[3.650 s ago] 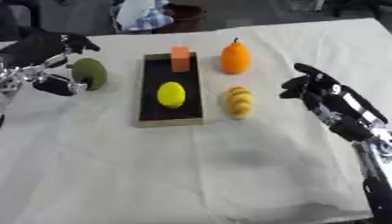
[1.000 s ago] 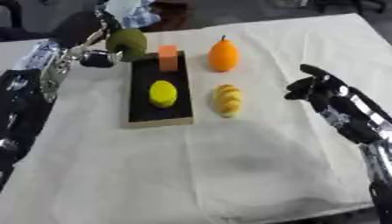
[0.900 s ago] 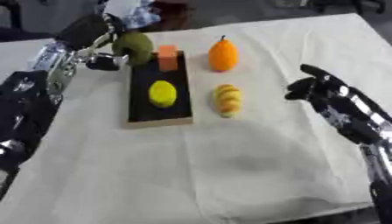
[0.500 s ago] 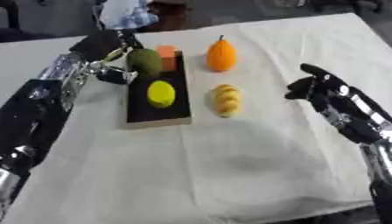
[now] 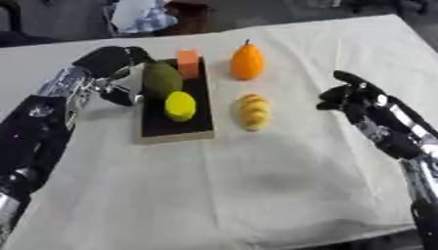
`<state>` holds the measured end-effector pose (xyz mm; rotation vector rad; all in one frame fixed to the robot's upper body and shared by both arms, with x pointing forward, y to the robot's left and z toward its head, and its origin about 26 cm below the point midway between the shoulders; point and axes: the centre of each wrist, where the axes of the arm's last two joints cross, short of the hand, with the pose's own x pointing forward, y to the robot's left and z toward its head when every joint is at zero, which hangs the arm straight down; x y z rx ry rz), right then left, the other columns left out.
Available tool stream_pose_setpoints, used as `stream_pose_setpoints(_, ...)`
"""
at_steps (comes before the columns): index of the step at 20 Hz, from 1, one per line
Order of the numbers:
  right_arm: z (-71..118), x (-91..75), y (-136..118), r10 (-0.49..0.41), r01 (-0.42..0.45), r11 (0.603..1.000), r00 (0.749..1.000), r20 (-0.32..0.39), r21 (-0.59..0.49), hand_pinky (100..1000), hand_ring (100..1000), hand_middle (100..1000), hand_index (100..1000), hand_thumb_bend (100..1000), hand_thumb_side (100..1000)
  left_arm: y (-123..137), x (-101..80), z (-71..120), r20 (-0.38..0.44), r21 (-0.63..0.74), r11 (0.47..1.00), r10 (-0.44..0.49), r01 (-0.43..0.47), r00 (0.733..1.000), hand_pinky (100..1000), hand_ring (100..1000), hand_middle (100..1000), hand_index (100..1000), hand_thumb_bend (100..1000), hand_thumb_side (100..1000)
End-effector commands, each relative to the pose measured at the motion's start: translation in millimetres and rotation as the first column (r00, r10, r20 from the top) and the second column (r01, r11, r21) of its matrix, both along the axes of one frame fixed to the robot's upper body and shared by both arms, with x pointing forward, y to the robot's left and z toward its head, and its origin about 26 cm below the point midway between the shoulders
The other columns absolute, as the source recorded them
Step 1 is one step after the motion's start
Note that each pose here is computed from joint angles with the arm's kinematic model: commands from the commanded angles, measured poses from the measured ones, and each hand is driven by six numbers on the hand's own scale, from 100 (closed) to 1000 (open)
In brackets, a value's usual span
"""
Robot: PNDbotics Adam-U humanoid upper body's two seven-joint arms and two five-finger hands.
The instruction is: Pick up objects on the table and place them in the box.
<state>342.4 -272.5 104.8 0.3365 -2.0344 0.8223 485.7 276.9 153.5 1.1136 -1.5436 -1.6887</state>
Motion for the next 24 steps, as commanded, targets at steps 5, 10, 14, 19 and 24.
stream_pose_setpoints(5, 29.7, 24.2, -6.4, 0.031, -0.020, 0.992, 0.996, 0.086, -0.124, 832, 748, 748, 995, 100, 455, 35.7, -14.9, 56.4, 0.166, -0.195, 0.981, 0.031, 0.002, 0.986, 749, 673, 774, 871, 100, 218)
stream_pose_setpoints(10, 49.0, 52.3, -2.9, 0.092, -0.049, 0.960, 0.985, 0.147, -0.275, 831, 759, 764, 993, 100, 376, 50.5, -47.6, 71.6, 0.163, -0.403, 0.910, -0.030, 0.095, 0.986, 738, 628, 730, 851, 100, 341)
stream_pose_setpoints(14, 54.9, 72.4, -1.8, 0.129, -0.053, 0.918, 0.977, 0.169, -0.393, 831, 772, 778, 994, 100, 334, 58.1, -84.9, 68.3, 0.086, -0.592, 0.791, -0.129, 0.155, 0.988, 730, 611, 717, 845, 100, 475)
stream_pose_setpoints(19, 52.4, 90.6, -2.4, 0.158, -0.046, 0.854, 0.972, 0.174, -0.518, 833, 781, 794, 993, 100, 321, 63.2, -126.8, 58.4, 0.023, -0.740, 0.656, -0.197, 0.149, 0.980, 722, 600, 705, 839, 100, 558)
stream_pose_setpoints(24, 43.3, 105.0, 2.7, 0.196, -0.050, 0.783, 0.966, 0.169, -0.620, 836, 793, 812, 989, 100, 333, 64.2, -154.7, 44.9, -0.014, -0.807, 0.580, -0.202, 0.108, 0.979, 720, 596, 700, 838, 100, 600)
